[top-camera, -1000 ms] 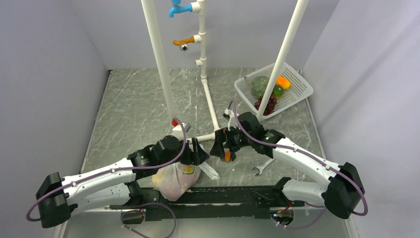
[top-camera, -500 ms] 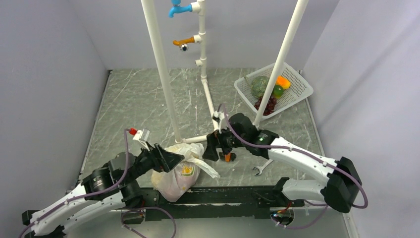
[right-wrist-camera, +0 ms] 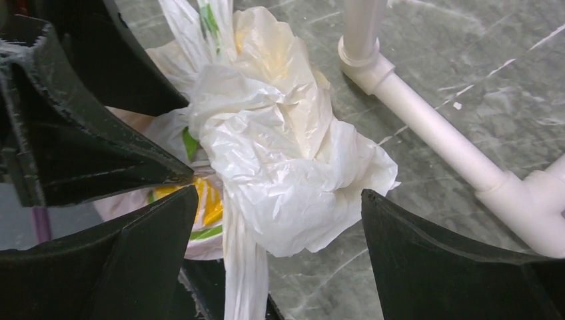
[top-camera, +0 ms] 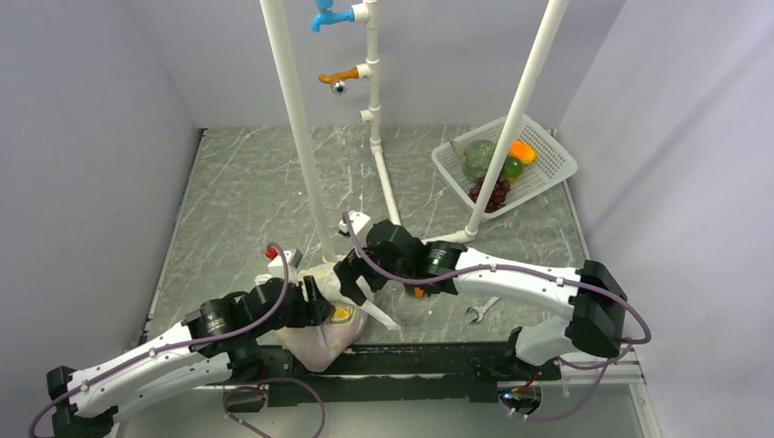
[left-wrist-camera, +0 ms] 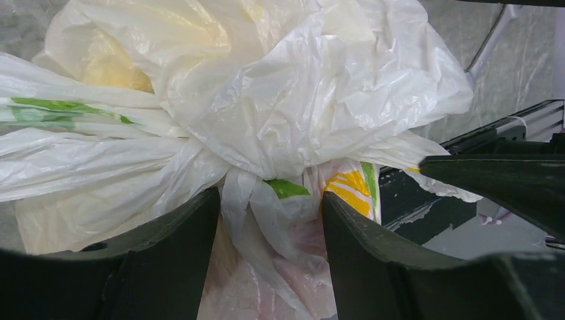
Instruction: Take the fake fruits out of the plastic bag
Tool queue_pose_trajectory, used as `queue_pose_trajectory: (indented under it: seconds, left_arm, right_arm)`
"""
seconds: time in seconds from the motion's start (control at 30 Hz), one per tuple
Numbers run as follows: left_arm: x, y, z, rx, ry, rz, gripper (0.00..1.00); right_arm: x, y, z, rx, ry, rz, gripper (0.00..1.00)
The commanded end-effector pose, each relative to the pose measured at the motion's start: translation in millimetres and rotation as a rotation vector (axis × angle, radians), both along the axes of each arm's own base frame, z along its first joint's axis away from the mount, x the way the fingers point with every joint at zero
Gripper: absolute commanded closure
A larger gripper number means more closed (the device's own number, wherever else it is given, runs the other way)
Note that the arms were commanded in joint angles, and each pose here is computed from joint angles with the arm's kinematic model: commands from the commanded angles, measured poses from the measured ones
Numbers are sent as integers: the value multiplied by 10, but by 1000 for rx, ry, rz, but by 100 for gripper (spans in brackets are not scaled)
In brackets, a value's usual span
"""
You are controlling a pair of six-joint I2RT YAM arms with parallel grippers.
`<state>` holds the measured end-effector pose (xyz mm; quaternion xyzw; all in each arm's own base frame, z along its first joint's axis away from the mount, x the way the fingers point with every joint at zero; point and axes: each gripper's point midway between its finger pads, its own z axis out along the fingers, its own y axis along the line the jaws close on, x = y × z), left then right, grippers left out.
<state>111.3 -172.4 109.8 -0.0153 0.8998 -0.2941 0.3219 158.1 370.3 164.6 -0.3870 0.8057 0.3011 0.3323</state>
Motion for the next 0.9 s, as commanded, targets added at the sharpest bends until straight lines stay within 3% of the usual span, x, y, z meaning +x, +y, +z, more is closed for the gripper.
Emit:
queue_pose_trajectory:
  seconds: [0.0, 0.1, 0.17, 0.2, 0.27, 0.3, 0.33, 0.37, 0.63, 0.87]
  left_arm:
    - [57, -37, 177, -20, -33, 8, 36]
    - [68, -62, 312, -44, -68, -13, 31]
    - [60, -49, 388, -48, -88, -28, 26]
    - [56, -40, 413, -50, -96, -33, 24]
    - [53, -17, 442, -49, -104, -33, 23]
    - [55, -12, 452, -49, -109, -35, 22]
    - [58, -14, 461, -49, -118, -41, 22]
    - [64, -27, 461, -49, -126, -48, 20]
    - [119, -412, 380, -114, -138, -131, 16]
    - [226, -681, 382, -30, -127, -199, 19]
  right_arm:
    - [205, 105, 88, -15, -110, -45, 5]
    - [194, 174, -21, -27, -90, -47, 12]
    - [196, 217, -9, 8, -93, -52, 22]
    - [198, 210, -9, 19, -91, -65, 34]
    - [231, 148, 12, 32, -88, -117, 76]
    - [266, 84, 8, 28, -94, -157, 90]
    - [272, 17, -2, 28, -91, -187, 97]
    - [267, -53, -4, 32, -89, -211, 100]
    - [-6, -564, -8, 111, -36, -260, 100]
    - [-158, -615, -169, 83, 28, -225, 97]
